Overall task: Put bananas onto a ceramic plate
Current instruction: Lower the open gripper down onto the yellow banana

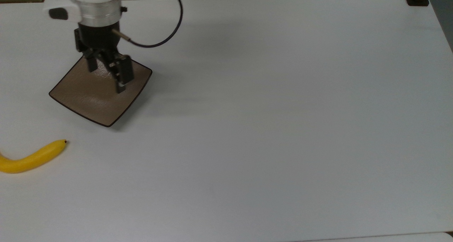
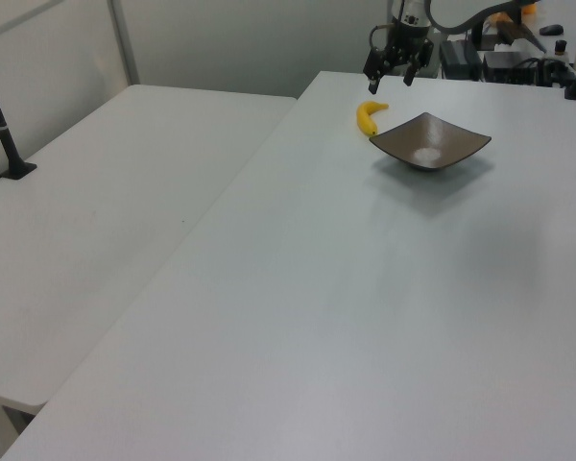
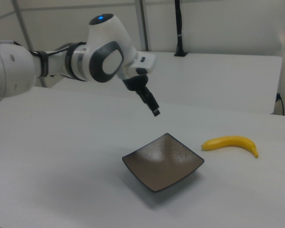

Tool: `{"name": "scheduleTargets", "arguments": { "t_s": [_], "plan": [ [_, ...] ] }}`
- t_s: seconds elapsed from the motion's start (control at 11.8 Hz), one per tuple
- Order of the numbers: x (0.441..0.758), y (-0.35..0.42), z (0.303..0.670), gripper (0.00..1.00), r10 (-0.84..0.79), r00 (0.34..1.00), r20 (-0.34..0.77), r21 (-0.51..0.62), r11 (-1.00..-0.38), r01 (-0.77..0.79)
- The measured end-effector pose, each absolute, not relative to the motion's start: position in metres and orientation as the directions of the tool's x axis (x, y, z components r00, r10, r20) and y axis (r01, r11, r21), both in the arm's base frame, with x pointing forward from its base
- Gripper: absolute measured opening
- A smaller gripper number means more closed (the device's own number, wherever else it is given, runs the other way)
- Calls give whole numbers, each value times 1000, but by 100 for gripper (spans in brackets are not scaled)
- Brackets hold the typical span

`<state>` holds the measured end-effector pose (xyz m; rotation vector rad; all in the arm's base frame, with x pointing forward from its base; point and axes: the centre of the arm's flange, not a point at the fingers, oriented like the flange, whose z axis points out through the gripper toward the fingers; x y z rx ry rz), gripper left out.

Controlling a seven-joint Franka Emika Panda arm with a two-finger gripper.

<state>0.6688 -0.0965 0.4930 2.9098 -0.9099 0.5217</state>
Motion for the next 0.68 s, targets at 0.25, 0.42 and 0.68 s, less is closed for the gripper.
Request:
{"name": "scheduleTargets", "arguments": {
  "t_s": [0.25,0.42,0.68],
  "plan": [
    [680,-149,478,100,-597,725,343,-52,-783,-620],
    [689,-180,464,100,-617,689,380,-70,-762,-644],
    [699,-206,441,100,-624,653,430,-96,-750,-654]
  ]
}}
